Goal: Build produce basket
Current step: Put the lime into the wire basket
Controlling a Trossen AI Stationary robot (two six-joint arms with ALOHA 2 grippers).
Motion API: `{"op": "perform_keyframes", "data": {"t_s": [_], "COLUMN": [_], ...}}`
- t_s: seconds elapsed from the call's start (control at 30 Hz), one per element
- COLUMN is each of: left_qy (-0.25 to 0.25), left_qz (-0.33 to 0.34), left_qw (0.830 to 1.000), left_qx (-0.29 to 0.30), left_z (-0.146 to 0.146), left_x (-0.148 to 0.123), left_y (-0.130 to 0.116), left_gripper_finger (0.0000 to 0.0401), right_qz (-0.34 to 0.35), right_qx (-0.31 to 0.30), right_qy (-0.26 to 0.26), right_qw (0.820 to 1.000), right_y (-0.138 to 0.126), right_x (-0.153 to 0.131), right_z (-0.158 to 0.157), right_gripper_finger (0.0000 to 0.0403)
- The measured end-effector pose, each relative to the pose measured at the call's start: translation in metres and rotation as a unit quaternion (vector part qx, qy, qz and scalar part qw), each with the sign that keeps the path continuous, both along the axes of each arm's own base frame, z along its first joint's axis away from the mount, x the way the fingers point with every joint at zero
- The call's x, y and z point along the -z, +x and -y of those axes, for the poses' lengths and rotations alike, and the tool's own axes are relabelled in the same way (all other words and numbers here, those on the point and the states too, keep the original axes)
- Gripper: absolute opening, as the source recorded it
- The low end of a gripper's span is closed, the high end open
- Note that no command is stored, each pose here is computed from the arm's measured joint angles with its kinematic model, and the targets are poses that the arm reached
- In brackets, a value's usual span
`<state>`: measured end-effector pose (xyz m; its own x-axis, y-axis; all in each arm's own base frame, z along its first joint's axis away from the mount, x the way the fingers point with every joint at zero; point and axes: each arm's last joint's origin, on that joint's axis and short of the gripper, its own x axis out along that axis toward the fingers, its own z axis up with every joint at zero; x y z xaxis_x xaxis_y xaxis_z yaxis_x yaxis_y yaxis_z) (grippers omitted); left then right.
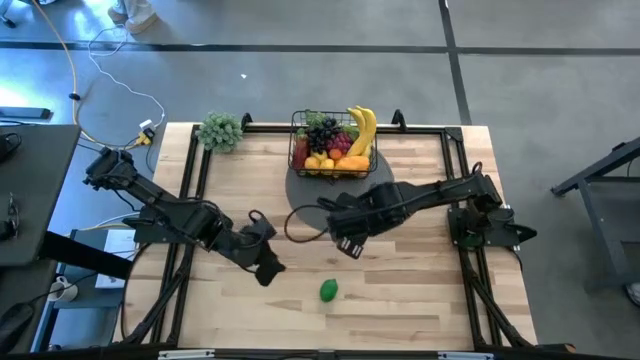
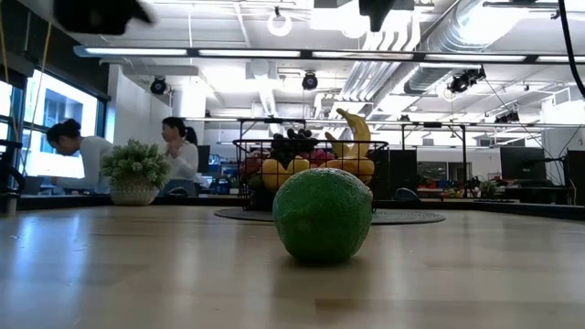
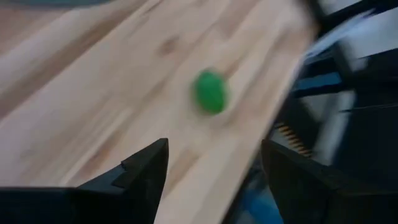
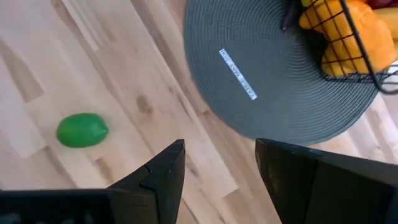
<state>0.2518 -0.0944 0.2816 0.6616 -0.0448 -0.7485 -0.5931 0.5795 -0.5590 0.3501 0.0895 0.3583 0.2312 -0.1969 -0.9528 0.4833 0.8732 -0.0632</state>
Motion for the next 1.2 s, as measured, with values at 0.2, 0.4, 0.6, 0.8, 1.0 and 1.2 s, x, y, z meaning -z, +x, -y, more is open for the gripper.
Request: {"op": "perform_keyframes", "data": {"t_s": [0.2,0.4,0.6,0.8,1.0,1.2], "left_qy": [-0.008,-0.010,-0.009,0.020,0.070,0.095], "left_qz": [0.075,0.098,0.109,0.109,0.091,0.063], "left_qw": [0.997,0.995,0.994,0.993,0.993,0.993], "left_qx": [0.006,0.011,0.014,0.029,0.011,-0.002], "left_z": [0.007,0.014,0.019,0.012,0.002,0.001], "left_x": [0.001,0.014,0.019,-0.002,-0.019,-0.007], "left_y": [0.025,0.044,0.060,0.067,0.068,0.072], "left_gripper_finger": [0.0244,0.0244,0.0244,0.0243,0.0243,0.0243], "right_qz": [-0.009,-0.014,-0.015,-0.016,-0.016,-0.016], "right_qx": [-0.019,-0.014,0.001,0.000,-0.005,-0.003], "right_qy": [-0.011,-0.020,-0.020,-0.021,-0.031,-0.031], "right_qw": [1.000,1.000,1.000,1.000,0.999,0.999], "right_y": [0.004,0.008,0.009,0.009,0.009,0.009], "right_x": [0.000,0.000,0.000,0.000,0.000,0.000], "right_z": [0.018,0.040,0.051,0.052,0.053,0.053], "right_gripper_finger": [0.0177,0.0177,0.0177,0.0177,0.0177,0.0177]}}
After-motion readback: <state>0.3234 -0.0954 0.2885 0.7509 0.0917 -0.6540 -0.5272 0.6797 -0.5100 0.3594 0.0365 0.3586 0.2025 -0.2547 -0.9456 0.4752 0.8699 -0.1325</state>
